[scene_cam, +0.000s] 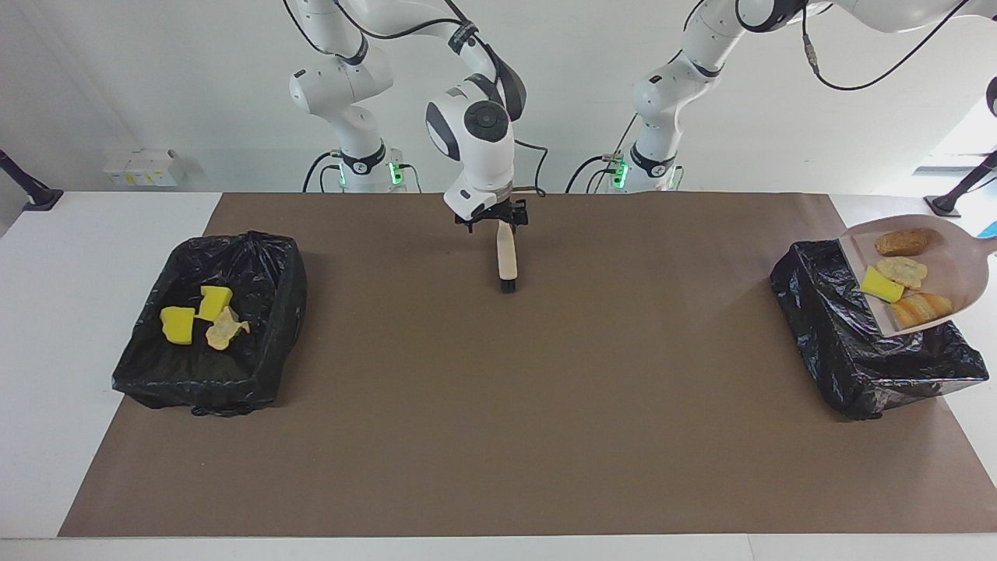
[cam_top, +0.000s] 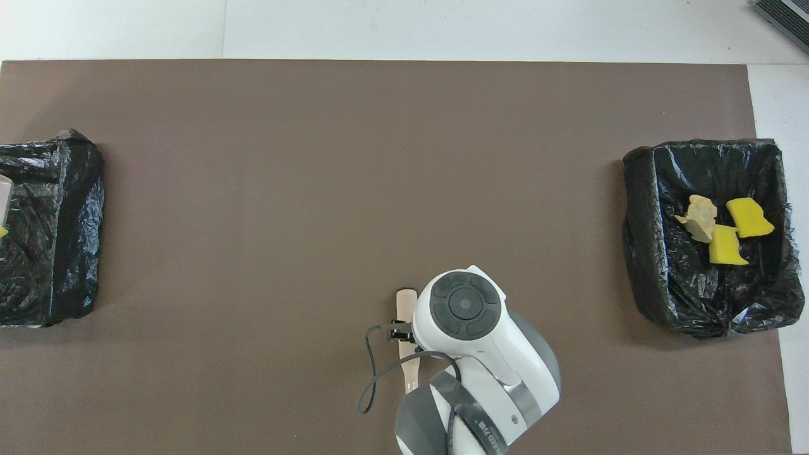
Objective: Sweep and dump trash in bin
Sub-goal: 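Tip the dustpan with the left gripper while the right gripper drops the brush, then bring the emptied dustpan back toward the table center with the left gripper, then set the dustpan down beside the brush and open the left gripper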
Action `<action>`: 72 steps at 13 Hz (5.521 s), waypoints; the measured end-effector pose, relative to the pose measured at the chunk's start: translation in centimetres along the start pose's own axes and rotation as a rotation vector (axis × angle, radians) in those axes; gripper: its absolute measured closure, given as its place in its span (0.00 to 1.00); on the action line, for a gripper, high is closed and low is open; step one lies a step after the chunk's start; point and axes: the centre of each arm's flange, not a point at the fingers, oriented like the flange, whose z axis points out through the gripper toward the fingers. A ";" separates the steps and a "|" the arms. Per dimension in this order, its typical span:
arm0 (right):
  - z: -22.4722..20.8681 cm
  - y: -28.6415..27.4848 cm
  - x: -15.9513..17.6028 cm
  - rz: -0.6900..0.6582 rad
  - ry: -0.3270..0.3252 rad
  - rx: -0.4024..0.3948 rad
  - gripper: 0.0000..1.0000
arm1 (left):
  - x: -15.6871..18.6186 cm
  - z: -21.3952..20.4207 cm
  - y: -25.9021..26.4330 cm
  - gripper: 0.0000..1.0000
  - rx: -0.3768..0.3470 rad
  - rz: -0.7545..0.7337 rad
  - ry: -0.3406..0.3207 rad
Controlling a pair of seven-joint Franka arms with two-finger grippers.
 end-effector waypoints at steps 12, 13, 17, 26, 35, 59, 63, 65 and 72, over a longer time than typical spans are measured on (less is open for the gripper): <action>-19.7 18.2 8.5 0.086 0.172 -0.075 0.00 | 4.1 -6.2 -3.0 0.67 -0.056 0.029 -0.509; -20.8 19.7 8.1 0.109 0.180 -0.074 0.00 | 4.0 -7.0 -2.8 0.67 -0.047 0.024 -0.514; -25.2 24.6 7.2 0.203 0.204 -0.063 0.00 | 5.7 -8.7 -3.3 0.67 0.020 -0.023 -0.418; -30.0 34.6 6.2 0.019 0.193 -0.073 0.00 | 15.1 -4.9 -4.2 0.67 0.064 -0.165 0.094; -28.4 34.0 5.6 0.003 0.107 -0.076 0.00 | 36.1 -4.4 -8.3 0.67 -0.009 -0.563 0.255; -28.4 33.2 5.5 -0.011 0.106 -0.055 0.00 | 75.3 -21.2 -4.4 0.67 -0.312 -1.622 0.556; -28.4 33.2 5.5 -0.011 0.106 -0.055 0.00 | 79.0 -18.6 -3.8 0.67 -0.326 -1.597 0.505; -28.4 33.2 5.5 -0.011 0.106 -0.055 0.00 | 79.5 -18.4 -3.8 0.67 -0.328 -1.598 0.510; -28.4 33.2 5.5 -0.011 0.106 -0.055 0.00 | 74.5 -21.2 -5.1 0.00 -0.350 -1.702 0.520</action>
